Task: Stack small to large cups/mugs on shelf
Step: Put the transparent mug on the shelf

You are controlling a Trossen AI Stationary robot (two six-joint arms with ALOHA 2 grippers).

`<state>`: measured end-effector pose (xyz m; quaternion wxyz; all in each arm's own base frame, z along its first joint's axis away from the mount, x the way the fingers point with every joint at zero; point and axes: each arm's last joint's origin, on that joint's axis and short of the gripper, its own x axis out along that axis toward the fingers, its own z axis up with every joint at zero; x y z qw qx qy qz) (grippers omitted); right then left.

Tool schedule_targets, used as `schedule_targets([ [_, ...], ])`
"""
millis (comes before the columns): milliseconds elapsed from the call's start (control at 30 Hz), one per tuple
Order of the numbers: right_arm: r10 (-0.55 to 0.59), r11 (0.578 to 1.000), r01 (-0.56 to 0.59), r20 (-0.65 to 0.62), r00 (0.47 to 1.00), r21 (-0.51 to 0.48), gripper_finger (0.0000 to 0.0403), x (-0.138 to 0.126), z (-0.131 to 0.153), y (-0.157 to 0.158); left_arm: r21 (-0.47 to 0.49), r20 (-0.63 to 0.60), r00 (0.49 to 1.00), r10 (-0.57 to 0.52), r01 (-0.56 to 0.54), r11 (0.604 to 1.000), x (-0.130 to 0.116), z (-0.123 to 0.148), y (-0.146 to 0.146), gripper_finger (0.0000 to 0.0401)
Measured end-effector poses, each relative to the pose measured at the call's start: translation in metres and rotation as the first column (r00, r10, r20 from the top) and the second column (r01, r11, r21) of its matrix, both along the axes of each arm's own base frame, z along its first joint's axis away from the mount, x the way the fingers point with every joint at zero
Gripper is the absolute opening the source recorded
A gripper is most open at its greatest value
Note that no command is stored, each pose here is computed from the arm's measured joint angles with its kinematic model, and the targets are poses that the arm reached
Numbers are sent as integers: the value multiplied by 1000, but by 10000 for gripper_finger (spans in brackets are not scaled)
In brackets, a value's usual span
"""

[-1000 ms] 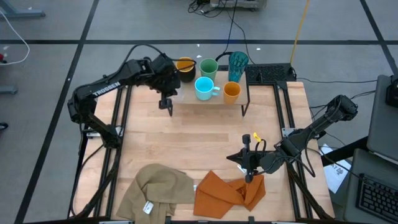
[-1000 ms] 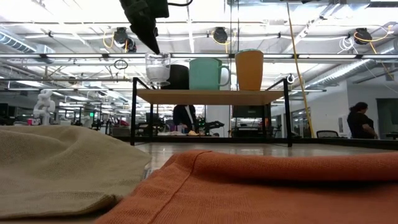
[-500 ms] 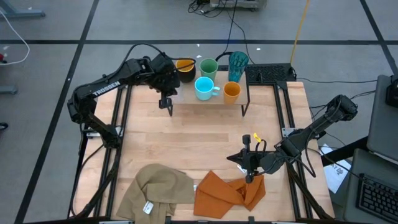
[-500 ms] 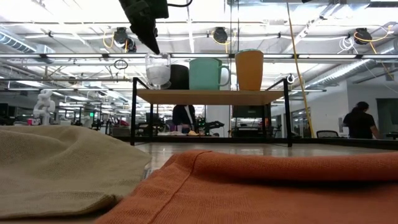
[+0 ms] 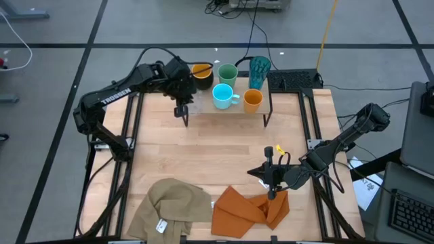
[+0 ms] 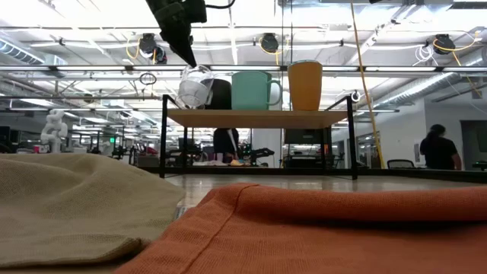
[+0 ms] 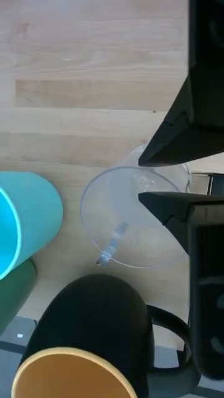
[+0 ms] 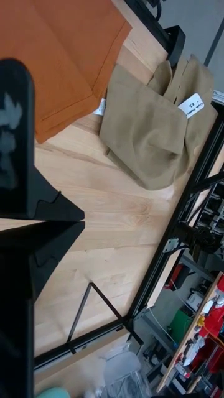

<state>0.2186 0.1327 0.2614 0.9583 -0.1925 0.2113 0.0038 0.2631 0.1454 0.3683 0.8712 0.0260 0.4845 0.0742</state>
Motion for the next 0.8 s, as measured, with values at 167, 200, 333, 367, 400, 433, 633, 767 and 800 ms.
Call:
schedule_targets([
  [167,0,1000,0,0,1000,0,0,0,0,0,-20,-19,1000,14,-14,1000,0,-7,0,77],
  [200,0,1000,0,0,1000,0,0,0,0,0,-27,-26,999,18,-19,999,0,-10,0,77],
  [333,0,1000,0,0,1000,-1,0,0,0,0,-41,-54,998,16,-18,999,0,-22,0,77],
  [367,0,1000,0,0,1000,-1,0,0,0,0,-43,-59,998,15,-17,999,0,-24,0,77],
  [400,0,1000,0,0,1000,-1,0,0,0,0,-43,-64,998,15,-17,999,0,-25,0,77],
  [433,0,1000,0,0,1000,-1,0,0,0,0,-43,-63,998,17,-20,999,0,-25,0,77],
  [633,0,1000,0,0,1000,-1,0,0,0,0,-30,-51,998,21,-23,999,0,-18,0,80],
  [767,-2,1000,2,-1,1000,4,0,0,0,0,-22,-50,998,27,-28,999,0,-16,0,100],
  [800,-4,1000,4,-2,1000,6,0,0,0,0,-23,-49,998,30,-31,999,0,-16,0,109],
])
